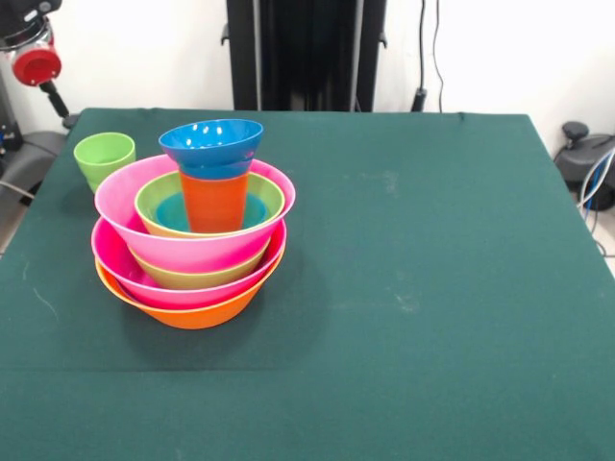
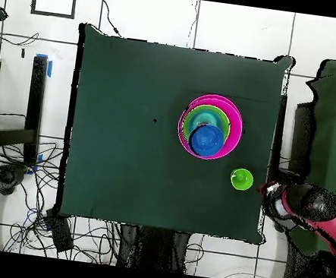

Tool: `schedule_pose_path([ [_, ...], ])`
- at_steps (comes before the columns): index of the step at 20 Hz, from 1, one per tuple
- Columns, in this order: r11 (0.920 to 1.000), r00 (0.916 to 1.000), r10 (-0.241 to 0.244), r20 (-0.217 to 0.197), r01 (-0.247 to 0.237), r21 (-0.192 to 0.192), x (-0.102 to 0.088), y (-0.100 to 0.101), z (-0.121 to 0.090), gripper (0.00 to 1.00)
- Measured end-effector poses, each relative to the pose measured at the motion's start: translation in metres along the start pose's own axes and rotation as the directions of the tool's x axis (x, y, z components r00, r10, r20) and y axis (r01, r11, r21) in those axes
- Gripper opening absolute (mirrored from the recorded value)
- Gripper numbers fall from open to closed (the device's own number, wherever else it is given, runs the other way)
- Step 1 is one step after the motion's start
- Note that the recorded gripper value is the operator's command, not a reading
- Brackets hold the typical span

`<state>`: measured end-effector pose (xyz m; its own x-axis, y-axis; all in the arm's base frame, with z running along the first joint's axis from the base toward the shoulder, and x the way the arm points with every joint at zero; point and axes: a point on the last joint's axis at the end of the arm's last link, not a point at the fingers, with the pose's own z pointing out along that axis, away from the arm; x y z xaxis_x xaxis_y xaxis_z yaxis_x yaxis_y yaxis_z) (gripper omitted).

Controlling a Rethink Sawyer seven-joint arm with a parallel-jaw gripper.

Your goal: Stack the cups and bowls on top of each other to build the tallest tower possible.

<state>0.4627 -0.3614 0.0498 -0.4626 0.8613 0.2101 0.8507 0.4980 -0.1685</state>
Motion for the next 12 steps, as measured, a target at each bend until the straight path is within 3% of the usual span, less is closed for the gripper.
schedule_pose_path([
  [12,0.9981,0.9981,0.003,-0.061,-0.007,-0.061,0.011,0.012,0.009,1.0],
])
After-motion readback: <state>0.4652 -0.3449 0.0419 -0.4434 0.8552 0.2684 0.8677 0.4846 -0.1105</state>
